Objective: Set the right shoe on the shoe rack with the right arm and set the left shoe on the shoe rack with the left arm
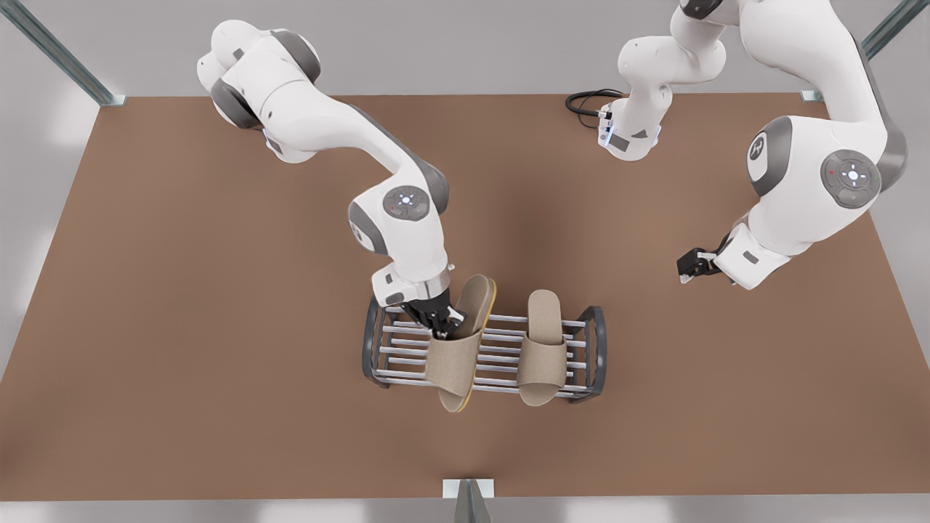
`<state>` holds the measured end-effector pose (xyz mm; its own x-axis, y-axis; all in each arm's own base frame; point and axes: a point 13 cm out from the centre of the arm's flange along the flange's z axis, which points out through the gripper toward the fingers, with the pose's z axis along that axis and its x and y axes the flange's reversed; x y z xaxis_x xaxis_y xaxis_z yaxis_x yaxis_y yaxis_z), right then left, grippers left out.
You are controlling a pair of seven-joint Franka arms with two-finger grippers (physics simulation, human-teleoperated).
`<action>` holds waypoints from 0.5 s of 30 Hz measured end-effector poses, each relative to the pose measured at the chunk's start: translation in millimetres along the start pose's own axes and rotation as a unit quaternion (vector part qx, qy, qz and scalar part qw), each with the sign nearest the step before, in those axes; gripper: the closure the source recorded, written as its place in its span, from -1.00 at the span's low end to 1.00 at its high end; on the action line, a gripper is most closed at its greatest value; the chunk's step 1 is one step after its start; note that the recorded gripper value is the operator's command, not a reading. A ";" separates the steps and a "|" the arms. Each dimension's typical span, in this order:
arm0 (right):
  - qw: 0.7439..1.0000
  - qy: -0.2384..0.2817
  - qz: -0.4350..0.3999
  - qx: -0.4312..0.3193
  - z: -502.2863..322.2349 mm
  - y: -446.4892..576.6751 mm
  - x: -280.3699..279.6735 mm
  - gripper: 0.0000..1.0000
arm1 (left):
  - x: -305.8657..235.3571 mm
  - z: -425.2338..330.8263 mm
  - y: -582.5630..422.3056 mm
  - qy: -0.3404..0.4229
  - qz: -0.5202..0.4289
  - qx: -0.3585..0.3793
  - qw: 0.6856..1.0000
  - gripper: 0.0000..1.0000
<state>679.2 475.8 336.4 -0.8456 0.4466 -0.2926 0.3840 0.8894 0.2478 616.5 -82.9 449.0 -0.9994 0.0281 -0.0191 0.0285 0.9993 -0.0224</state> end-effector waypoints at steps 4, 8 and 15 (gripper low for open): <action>1.000 0.007 0.006 0.015 17.8 -14.6 5.2 0.57 | -0.1 1.4 0.5 0.001 0.001 -0.001 1.000 -1.00; 1.000 0.007 0.013 0.022 31.8 -29.4 -7.8 0.57 | -0.9 3.4 1.0 0.002 0.001 -0.001 1.000 -1.00; 0.999 0.029 -0.021 0.034 62.6 -37.6 36.2 0.57 | -1.3 4.9 2.7 0.003 0.001 -0.004 1.000 -1.00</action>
<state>657.3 464.6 258.7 -0.8808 0.4045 -0.2462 0.3709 0.9125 0.1726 618.0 -80.4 444.0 -0.9994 0.0309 -0.0132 0.0311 0.9994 -0.0150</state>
